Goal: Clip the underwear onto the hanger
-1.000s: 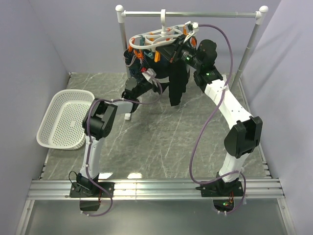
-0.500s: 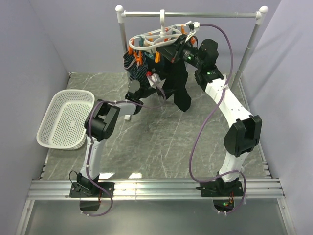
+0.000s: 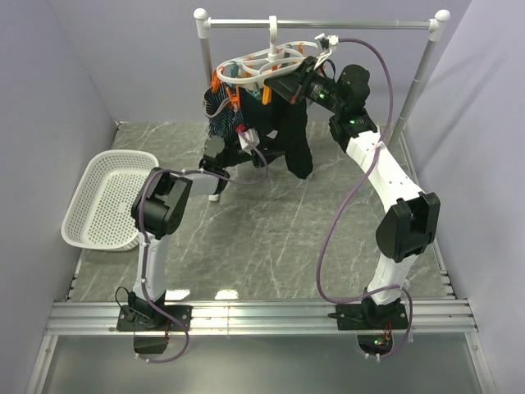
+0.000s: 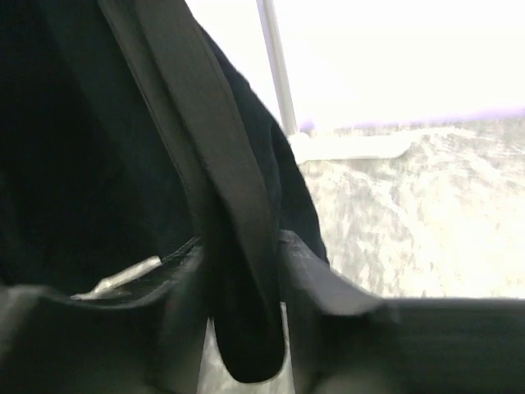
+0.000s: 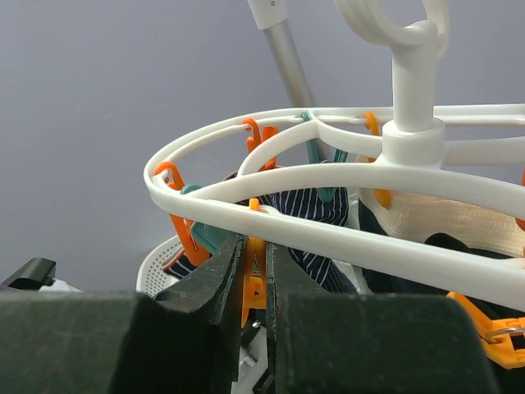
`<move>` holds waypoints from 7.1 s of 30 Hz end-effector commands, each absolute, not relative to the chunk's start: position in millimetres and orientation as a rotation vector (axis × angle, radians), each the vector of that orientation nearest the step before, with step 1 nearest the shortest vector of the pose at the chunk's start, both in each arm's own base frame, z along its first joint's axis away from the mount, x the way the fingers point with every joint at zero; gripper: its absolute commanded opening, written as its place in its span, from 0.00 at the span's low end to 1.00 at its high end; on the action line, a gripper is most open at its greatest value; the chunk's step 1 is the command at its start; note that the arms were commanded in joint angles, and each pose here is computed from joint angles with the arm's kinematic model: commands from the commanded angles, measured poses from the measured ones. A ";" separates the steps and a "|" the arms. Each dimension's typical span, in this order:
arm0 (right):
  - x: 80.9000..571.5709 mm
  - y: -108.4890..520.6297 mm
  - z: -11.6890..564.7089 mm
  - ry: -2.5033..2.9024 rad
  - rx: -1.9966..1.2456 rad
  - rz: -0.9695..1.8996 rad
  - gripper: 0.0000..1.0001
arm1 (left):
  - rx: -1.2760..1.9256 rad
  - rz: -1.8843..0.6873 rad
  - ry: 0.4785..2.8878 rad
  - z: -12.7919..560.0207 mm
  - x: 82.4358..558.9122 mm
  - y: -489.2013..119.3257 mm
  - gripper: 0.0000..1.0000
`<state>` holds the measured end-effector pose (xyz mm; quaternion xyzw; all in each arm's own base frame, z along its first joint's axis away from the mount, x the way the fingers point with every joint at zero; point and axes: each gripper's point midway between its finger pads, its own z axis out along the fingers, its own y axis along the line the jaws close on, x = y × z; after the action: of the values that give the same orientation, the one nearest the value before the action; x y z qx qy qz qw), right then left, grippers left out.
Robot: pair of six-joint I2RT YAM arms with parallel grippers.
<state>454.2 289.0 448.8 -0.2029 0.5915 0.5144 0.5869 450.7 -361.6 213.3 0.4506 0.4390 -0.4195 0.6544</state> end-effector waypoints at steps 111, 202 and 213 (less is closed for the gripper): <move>442.5 286.4 441.1 1.154 -0.729 1.018 0.00 | 0.707 -0.938 1.318 421.3 469.6 -312.4 0.00; 408.1 279.1 473.8 1.109 -0.688 1.082 0.88 | 0.469 -1.040 1.184 466.8 437.1 -291.2 0.18; 406.3 274.7 486.3 1.144 -0.656 1.084 0.91 | 0.519 -0.973 1.260 433.9 428.2 -292.5 0.39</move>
<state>415.7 282.7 456.9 -0.2906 0.5219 0.4843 0.6393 444.4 -297.3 408.5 0.2139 0.5859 -0.4460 0.6419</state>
